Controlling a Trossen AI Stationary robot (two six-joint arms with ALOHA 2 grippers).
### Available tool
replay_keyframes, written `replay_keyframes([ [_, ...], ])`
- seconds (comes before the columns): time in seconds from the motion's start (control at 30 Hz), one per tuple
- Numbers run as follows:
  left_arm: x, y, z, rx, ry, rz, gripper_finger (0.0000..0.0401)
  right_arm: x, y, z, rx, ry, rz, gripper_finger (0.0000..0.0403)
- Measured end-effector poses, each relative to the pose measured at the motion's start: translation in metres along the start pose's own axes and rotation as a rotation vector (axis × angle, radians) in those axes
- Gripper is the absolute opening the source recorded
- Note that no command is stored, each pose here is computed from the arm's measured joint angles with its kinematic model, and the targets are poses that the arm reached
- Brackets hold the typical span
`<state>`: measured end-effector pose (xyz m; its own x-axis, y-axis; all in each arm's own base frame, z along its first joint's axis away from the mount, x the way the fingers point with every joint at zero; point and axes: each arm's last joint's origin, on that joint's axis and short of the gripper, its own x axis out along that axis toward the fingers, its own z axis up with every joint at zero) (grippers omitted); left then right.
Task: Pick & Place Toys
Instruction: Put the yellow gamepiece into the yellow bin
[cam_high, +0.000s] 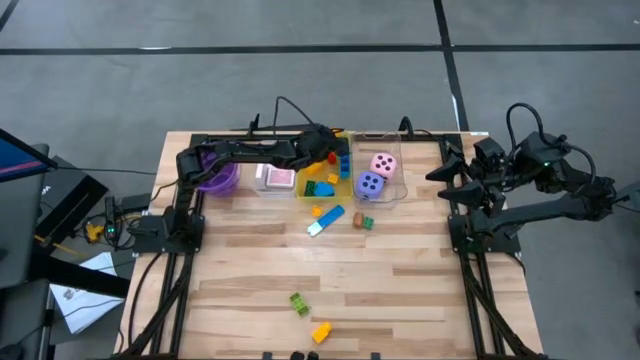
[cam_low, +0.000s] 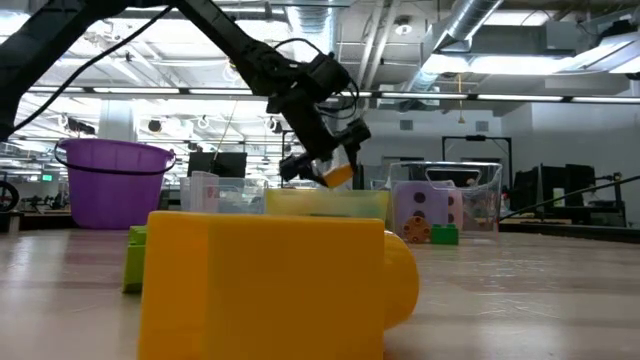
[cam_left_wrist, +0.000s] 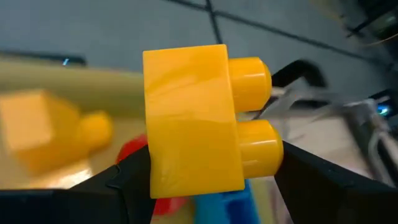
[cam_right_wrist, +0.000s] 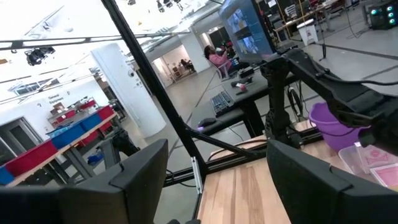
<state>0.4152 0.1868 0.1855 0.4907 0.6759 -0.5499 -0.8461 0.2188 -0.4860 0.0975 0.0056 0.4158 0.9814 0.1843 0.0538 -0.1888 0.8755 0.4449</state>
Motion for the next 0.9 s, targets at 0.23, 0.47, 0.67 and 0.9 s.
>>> replay_keyframes([
  [0.23,-0.006,0.005,-0.001,-0.039,0.047,0.062,0.0269,0.000,0.000,0.000,0.000,0.001,-0.001,0.0266],
  [0.47,-0.010,0.009,0.003,-0.026,0.064,0.099,0.0269,0.000,-0.001,-0.002,0.004,0.018,-0.009,0.0266],
  [0.67,-0.009,0.010,0.005,-0.031,0.060,0.101,0.0269,0.000,-0.001,-0.002,0.003,0.018,-0.008,0.0266],
  [0.9,-0.008,0.012,0.008,-0.037,0.054,0.104,0.0269,0.000,-0.001,-0.002,0.004,0.023,-0.011,0.0266],
])
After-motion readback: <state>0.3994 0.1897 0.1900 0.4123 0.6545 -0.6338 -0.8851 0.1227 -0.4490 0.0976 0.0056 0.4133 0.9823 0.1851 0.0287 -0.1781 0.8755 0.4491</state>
